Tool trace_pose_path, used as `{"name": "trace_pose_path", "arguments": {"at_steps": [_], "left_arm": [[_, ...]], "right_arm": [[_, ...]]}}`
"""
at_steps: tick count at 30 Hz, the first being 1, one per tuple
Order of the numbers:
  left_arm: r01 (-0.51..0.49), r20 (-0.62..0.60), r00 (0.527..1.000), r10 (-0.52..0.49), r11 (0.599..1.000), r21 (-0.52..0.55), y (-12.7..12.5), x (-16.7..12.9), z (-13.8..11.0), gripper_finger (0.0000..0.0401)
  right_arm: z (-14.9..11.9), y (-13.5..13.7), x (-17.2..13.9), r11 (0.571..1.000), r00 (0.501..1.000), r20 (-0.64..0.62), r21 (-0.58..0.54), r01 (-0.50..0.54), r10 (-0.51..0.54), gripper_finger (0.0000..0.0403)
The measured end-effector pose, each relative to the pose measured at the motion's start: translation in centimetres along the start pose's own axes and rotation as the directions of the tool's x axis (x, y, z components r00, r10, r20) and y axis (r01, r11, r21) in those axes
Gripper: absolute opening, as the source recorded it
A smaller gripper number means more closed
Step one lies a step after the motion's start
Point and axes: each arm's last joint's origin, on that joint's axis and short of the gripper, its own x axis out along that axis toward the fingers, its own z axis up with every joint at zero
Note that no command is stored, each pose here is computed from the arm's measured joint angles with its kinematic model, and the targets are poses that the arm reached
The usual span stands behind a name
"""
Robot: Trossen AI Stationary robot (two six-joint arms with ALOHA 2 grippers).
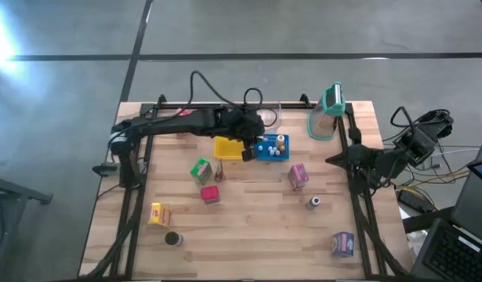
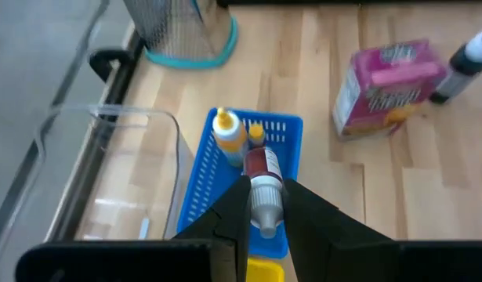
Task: Pick & Place Kitchen Items
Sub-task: Put the orange food coloring bottle into the blue bin
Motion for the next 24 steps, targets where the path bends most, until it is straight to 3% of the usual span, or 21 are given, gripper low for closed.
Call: {"name": "trace_pose_path", "arguments": {"at_steps": [16, 24], "left_arm": [[0.045, -0.280, 0.960, -0.023, 0.996, 0.071, 2.0, 5.6, 2.8, 0.0068], [0.077, -0.358, 0.932, -0.054, 0.996, 0.049, 2.0, 7.7, 1.5, 0.0068]], "right_arm": [[-2.6, -1.3, -0.2, 1.000, 0.999, 0.036, 0.024, 0.011, -0.012, 0.0008], [-3.4, -1.0, 0.5, 1.000, 1.000, 0.009, 0.000, 0.023, -0.023, 0.0008]]}}
